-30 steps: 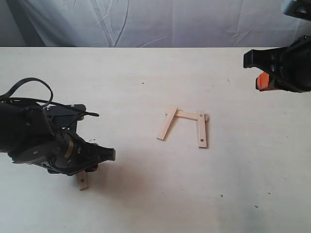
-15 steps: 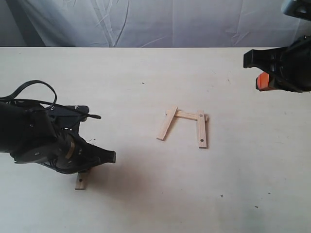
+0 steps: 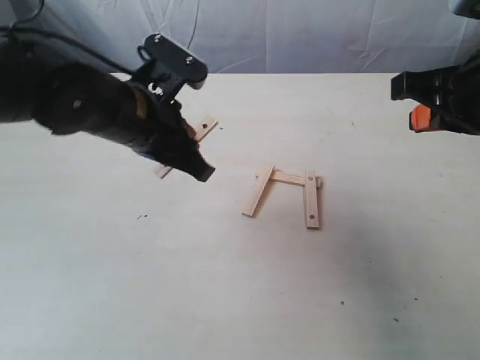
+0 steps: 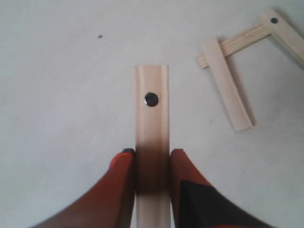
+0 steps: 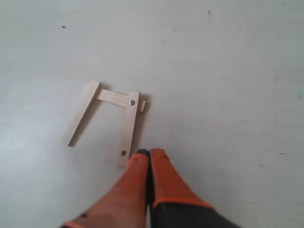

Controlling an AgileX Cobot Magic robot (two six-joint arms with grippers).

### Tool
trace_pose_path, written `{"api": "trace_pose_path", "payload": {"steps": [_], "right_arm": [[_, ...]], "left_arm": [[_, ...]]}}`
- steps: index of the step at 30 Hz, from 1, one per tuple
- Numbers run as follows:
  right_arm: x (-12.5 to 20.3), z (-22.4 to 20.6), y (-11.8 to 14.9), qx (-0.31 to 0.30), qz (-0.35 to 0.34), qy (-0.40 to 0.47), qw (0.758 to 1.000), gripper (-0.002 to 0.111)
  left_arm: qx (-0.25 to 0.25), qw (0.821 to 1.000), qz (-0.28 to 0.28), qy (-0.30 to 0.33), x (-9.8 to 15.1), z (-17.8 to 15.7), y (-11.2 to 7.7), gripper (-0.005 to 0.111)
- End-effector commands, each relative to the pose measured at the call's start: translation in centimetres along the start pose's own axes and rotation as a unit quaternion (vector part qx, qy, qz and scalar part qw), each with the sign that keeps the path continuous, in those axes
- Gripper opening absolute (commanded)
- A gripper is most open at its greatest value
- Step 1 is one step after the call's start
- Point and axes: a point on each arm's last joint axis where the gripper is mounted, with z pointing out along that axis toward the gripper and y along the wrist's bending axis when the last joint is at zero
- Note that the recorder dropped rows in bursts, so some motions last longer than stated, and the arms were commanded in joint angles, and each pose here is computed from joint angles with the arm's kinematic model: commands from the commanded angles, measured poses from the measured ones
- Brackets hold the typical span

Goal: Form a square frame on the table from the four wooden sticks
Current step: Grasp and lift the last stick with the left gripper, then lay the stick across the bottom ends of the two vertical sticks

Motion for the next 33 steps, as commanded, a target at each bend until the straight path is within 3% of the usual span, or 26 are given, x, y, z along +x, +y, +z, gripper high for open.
{"api": "trace_pose_path", "payload": {"steps": [1,8,11,13,15,21,33], "right_arm": [[-1.0,-0.9,-1.3,0.016,0.017,-0.021,1.000,0.000],[-1.4,-1.2,-2.0,0.021,0.037,-0.034,0.999,0.000],[-1.4,-1.2,-2.0,0.021,0.037,-0.035,0.998,0.000],[-1.4,-1.2,-2.0,0.021,0.037,-0.035,0.998,0.000],[-1.4,-1.2,-2.0,0.021,0.037,-0.035,0.998,0.000],[-1.4,-1.2,-2.0,0.020,0.038,-0.035,0.998,0.000],[-1.5,-1.2,-2.0,0.018,0.040,-0.036,0.998,0.000]], "left_arm": [[0.082,0.990,0.107,0.037,-2.7,1.4,-0.8,0.000],[0.182,0.951,0.248,0.023,-6.4,5.6,-2.4,0.000],[0.207,0.901,0.382,0.003,-6.7,8.1,-4.9,0.000],[0.222,0.870,0.441,0.001,-6.2,9.4,-6.7,0.000],[0.218,0.857,0.466,0.008,-5.6,10.7,-7.6,0.000],[0.214,0.860,0.463,0.008,-4.8,13.1,-8.0,0.000],[0.219,0.860,0.460,0.016,-4.2,14.0,-8.2,0.000]]}}
